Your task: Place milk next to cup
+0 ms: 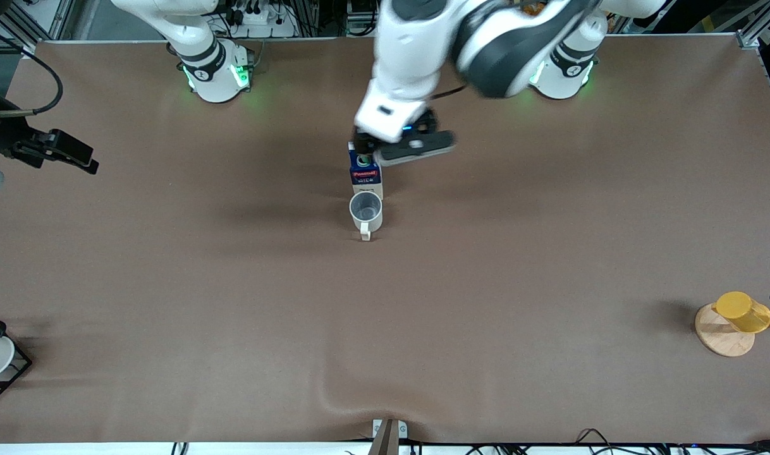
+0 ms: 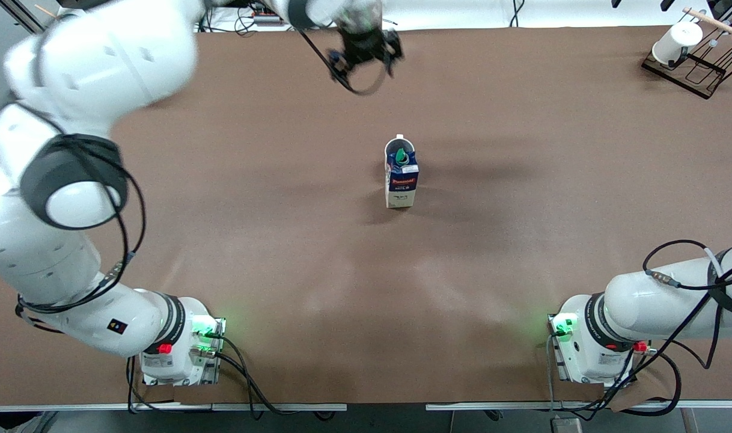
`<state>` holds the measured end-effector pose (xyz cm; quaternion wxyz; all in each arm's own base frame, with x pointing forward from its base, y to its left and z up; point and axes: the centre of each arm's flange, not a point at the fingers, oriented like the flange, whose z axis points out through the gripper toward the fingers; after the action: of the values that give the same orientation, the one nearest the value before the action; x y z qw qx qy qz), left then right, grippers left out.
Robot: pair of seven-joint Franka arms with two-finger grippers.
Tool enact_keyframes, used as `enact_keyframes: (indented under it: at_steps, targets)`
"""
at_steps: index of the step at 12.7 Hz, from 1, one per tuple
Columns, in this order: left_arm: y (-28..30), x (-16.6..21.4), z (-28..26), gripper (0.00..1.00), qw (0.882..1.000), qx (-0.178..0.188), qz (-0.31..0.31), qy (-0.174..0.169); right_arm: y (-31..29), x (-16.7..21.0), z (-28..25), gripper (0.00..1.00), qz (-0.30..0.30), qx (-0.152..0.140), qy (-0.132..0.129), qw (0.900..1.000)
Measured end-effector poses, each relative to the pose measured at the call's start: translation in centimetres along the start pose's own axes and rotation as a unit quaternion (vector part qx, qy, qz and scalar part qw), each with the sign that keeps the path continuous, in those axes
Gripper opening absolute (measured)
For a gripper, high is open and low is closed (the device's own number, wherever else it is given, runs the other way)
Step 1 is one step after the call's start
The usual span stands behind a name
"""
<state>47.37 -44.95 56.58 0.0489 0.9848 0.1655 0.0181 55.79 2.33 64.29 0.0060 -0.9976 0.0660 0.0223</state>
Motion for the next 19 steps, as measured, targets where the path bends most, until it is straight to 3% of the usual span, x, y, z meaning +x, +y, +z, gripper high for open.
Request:
enact_keyframes:
  at_steps: [3,8,10,19]
  targets:
    - [-7.2,4.8,-6.5,1.00,0.999,0.029,-0.021,0.030,-0.1,0.0,0.0,1.00,-0.001,0.000,0.001,1.000]
    - [-20.5,15.9,-9.6,1.00,0.998,0.062,0.015,0.029,0.3,-0.3,-0.4,1.00,0.002,0.000,0.005,1.000]
    - [-24.8,18.8,-10.0,1.00,0.997,0.066,0.018,0.020,0.2,-0.4,-0.2,1.00,0.002,0.000,0.005,1.000]
    - [-30.8,20.9,-9.7,1.00,0.995,0.088,0.055,-0.011,-0.1,-0.4,0.9,1.00,-0.003,-0.008,-0.001,1.000]
